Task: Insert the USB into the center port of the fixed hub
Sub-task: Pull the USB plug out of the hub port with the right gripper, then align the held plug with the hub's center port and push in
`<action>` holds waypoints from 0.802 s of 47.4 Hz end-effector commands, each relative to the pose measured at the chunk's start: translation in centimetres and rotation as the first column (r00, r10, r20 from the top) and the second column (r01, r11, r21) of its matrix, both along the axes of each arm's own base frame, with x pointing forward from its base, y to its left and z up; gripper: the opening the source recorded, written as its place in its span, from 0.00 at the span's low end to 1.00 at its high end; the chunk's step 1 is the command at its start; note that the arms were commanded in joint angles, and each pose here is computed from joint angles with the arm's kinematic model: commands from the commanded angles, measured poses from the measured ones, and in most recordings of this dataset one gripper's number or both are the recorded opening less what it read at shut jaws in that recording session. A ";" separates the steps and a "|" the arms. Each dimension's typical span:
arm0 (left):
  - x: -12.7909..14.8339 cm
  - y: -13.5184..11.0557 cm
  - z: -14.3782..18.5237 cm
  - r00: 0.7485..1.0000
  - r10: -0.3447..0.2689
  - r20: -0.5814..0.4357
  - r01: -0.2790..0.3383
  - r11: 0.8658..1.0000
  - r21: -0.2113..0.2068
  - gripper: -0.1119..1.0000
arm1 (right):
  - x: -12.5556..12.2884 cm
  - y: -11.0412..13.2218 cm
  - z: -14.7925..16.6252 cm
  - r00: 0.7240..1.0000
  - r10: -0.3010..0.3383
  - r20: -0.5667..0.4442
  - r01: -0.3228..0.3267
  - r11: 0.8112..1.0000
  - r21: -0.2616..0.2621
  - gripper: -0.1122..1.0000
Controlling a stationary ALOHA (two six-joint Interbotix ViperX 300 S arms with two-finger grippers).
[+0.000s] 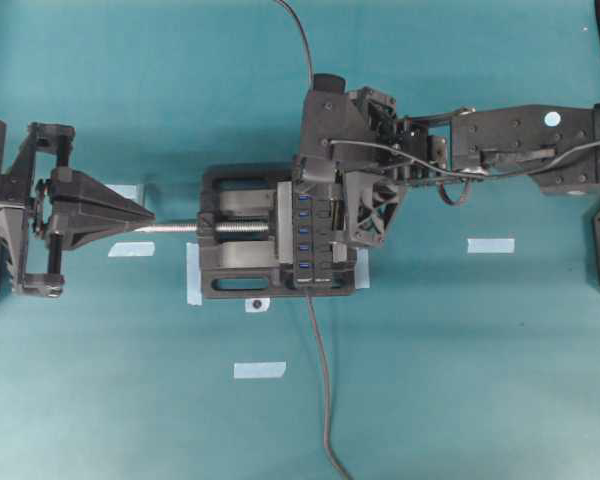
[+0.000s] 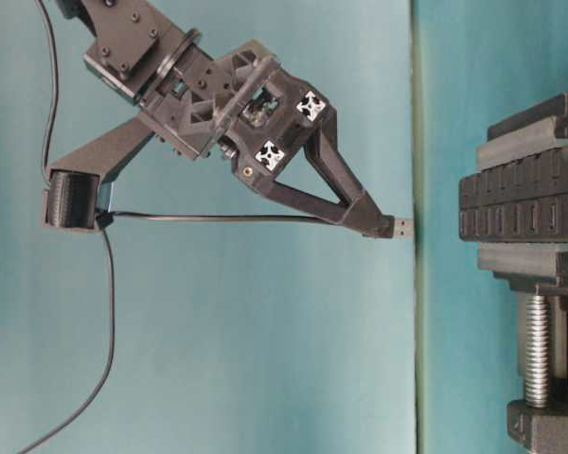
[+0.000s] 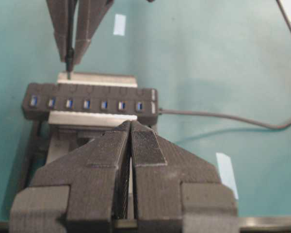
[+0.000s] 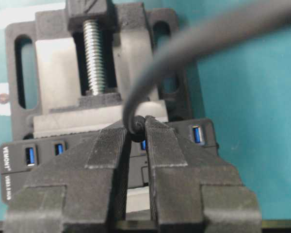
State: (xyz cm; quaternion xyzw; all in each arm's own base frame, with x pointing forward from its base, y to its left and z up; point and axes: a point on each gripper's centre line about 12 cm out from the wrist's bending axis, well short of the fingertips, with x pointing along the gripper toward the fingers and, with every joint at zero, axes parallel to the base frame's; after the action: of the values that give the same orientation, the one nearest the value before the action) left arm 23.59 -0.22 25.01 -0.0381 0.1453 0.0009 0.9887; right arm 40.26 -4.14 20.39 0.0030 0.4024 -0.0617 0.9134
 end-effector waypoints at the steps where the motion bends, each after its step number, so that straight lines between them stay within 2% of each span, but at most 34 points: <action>1: 0.3 0.0 1.1 0.999 -0.002 0.034 0.002 1.000 0.000 0.10 | 0.3 0.4 1.4 1.000 0.002 0.026 -0.002 1.000 0.004 0.17; 9: 0.4 0.0 1.2 0.999 -0.002 0.034 0.002 1.000 0.000 0.10 | 0.3 0.5 1.0 1.000 0.004 -0.011 -0.004 1.000 0.002 0.17; 38: 0.3 0.0 1.1 0.999 -0.001 0.032 0.001 1.000 -0.002 0.10 | 1.2 0.9 -0.2 0.999 0.021 -0.041 -0.021 1.000 -0.003 0.17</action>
State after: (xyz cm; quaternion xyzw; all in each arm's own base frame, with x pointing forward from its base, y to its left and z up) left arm 23.61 -0.22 24.99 -0.0388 0.1453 0.0010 0.9886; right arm 40.95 -3.36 18.91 -0.0024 0.4383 -0.0544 0.8972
